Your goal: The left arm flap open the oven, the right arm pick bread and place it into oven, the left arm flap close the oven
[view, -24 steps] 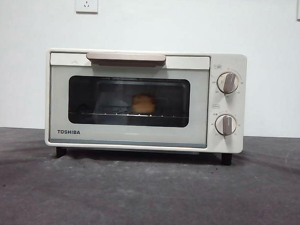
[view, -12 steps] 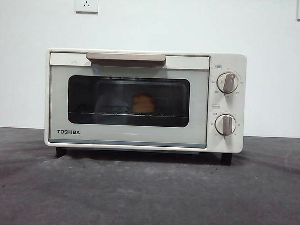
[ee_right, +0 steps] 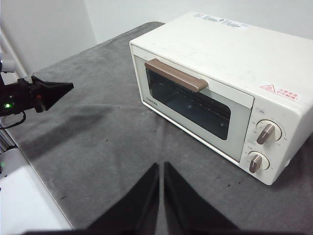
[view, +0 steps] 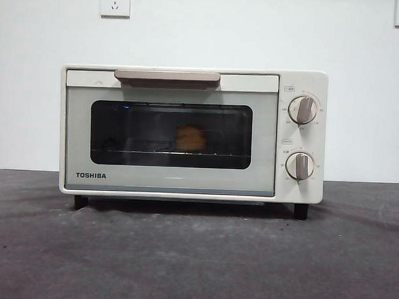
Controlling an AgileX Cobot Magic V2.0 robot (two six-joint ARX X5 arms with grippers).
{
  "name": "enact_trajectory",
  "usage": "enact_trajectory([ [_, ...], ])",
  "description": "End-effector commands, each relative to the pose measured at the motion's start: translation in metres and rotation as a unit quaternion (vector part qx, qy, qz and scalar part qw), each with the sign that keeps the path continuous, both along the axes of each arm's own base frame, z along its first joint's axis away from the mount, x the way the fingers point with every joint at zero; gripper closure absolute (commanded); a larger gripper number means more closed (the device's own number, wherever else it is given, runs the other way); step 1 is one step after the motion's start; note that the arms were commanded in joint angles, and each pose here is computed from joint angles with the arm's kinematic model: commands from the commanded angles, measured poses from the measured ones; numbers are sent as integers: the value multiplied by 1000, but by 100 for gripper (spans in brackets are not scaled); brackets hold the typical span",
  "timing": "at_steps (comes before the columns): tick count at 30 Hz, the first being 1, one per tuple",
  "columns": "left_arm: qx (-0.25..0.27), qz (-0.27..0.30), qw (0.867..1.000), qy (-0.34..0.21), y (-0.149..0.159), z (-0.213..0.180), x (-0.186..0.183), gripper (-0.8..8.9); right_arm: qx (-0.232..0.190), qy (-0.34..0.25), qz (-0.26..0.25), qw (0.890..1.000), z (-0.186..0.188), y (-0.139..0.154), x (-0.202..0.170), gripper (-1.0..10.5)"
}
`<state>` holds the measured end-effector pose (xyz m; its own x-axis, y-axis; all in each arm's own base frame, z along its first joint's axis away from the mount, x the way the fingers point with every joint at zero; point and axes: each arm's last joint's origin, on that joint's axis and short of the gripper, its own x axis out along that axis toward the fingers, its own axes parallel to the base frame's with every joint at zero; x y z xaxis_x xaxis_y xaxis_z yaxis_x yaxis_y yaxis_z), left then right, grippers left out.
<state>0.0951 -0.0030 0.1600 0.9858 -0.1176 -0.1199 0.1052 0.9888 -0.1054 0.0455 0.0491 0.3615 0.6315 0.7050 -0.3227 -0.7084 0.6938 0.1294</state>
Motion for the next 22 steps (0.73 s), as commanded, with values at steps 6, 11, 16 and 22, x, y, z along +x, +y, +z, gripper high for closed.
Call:
enact_trajectory([
  [6, 18, 38, 999, 19, 2, -9, 1, 784, 11, -4, 3, 1000, 6, 0, -1, 935],
  [11, 18, 44, 999, 27, 2, -11, 1, 785, 11, -4, 3, 1000, 6, 0, -1, 935],
  [16, 18, 44, 999, 28, 2, -11, 1, 785, 11, -5, 2, 1000, 6, 0, -1, 935],
  [22, 18, 44, 999, 28, 2, -11, 1, 785, 11, -4, 3, 1000, 6, 0, -1, 935],
])
